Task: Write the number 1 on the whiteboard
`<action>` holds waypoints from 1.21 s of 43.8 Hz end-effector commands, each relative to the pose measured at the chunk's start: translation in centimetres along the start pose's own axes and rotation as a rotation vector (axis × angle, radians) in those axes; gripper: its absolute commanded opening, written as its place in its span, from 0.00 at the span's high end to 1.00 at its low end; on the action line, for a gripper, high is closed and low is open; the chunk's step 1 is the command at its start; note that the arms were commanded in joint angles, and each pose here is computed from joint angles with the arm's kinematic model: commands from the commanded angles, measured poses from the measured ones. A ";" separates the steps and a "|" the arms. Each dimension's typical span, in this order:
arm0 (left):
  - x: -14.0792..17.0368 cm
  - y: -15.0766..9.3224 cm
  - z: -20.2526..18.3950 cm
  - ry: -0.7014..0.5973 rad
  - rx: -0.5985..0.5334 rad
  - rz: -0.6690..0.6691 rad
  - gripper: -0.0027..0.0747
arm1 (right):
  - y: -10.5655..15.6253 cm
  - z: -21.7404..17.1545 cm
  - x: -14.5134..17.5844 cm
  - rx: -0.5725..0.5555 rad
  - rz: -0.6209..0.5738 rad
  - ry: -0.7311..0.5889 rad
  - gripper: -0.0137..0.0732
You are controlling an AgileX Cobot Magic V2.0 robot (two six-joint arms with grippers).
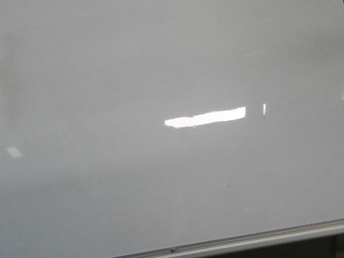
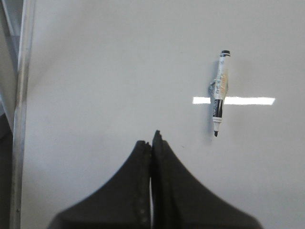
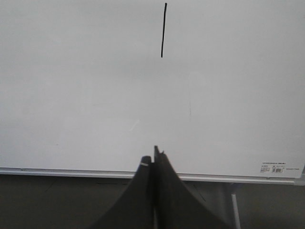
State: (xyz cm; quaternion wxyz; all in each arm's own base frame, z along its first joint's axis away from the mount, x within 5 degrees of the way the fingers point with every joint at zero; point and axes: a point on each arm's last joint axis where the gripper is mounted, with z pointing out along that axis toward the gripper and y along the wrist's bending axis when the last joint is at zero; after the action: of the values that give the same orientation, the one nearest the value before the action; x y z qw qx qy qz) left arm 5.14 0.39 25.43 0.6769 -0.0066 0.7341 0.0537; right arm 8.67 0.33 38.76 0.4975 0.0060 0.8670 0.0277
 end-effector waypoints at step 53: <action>4.2 -0.6 0.6 -0.255 0.062 -0.048 0.99 | -0.1 -0.4 -1.2 0.015 -0.009 -0.089 0.92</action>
State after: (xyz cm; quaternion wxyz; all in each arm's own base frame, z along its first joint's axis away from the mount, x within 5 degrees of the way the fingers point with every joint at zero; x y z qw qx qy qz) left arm 5.59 0.11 21.17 0.7387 0.0058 0.6737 0.0209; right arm 8.67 0.33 38.76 0.4975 0.0060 0.8670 0.0277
